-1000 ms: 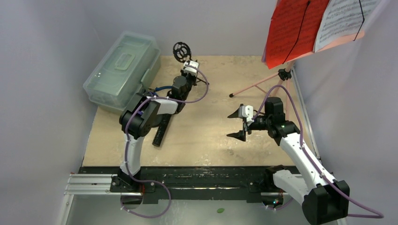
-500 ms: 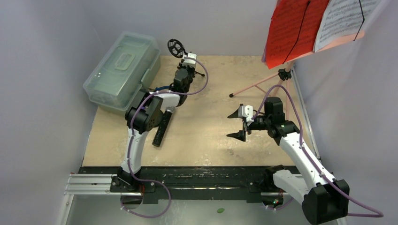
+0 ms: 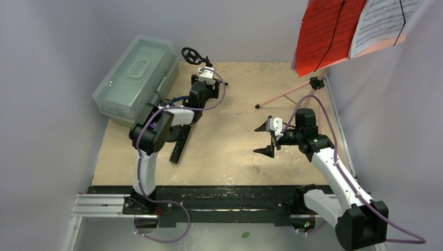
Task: Pack up the instrument practice props
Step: Place the microphone stand at the center of the board, then move the music stand to the center of the board.
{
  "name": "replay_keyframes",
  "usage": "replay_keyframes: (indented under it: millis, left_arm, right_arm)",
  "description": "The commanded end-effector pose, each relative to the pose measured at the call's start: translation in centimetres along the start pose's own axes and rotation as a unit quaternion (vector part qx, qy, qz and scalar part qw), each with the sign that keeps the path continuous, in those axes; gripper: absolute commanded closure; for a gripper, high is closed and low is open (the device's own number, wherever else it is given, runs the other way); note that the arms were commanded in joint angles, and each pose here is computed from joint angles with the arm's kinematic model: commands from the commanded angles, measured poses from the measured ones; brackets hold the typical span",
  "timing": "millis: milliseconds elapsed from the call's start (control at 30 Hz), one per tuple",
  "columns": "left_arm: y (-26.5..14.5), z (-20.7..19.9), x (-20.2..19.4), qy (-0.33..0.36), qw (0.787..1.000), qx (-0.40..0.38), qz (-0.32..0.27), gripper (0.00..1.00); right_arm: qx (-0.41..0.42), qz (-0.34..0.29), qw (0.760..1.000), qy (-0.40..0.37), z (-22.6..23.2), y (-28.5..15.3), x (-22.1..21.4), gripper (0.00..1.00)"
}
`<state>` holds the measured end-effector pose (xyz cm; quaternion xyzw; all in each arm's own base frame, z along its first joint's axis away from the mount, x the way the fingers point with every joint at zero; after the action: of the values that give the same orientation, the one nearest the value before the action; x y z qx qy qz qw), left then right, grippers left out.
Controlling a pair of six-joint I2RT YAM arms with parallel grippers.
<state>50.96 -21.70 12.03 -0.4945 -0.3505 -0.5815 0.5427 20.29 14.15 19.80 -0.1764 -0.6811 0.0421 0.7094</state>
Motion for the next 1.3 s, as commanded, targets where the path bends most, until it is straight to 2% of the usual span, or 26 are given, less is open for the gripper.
replay_keyframes:
  millis: [0,167,300,567,700,900,967,1067,1267]
  left_arm:
    - [-4.1,0.2,5.7,-0.074,0.993,-0.070,-0.057,0.22]
    - [-9.1,-1.5,6.9,-0.083,0.975,-0.195,-0.065,0.19]
    - [-13.1,-2.0,8.5,-0.107,0.956,-0.266,-0.058,0.18]
    - [-19.6,-1.9,9.1,-0.121,0.931,-0.344,-0.018,0.16]
    - [-22.1,-1.2,9.0,-0.090,0.929,-0.360,-0.010,0.15]
    - [-24.5,1.0,8.7,-0.055,0.948,-0.313,-0.026,0.14]
    - [-24.9,1.5,9.3,-0.053,0.951,-0.303,-0.036,0.13]
    - [-25.3,1.8,9.7,-0.058,0.952,-0.297,-0.042,0.13]
    - [-25.6,2.2,10.2,-0.059,0.955,-0.289,-0.043,0.13]
  right_arm:
    - [-0.004,0.000,1.000,-0.030,-0.5,-0.7,0.9,0.17]
    - [0.007,0.001,0.999,-0.038,-0.1,-1.1,0.4,0.17]
    - [-0.012,0.015,0.999,-0.045,-0.6,-2.0,0.0,0.16]
    - [-0.068,0.015,0.997,-0.033,-0.7,-3.7,1.1,0.14]
    - [-0.113,0.010,0.994,-0.007,-0.7,-5.1,1.5,0.13]
    - [-0.210,-0.007,0.977,0.042,-1.6,-7.8,1.7,0.12]
    - [-0.271,-0.021,0.960,0.064,-2.7,-9.1,1.9,0.13]
    - [-0.402,-0.067,0.909,0.089,-5.4,-11.9,2.7,0.12]
    - [-0.514,-0.115,0.840,0.128,-7.7,-14.8,3.5,0.13]
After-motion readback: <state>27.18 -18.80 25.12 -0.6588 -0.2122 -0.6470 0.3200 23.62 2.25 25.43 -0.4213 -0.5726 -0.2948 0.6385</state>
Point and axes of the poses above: each gripper's point midway between its finger pads, its own y axis out along the fingers, its own z axis along the line the jaws close on, x = y × z, the point moved 5 cm from there along -y, back along the fingers, and after that the axes turned 12 degrees about y, right-handed, at the moved point
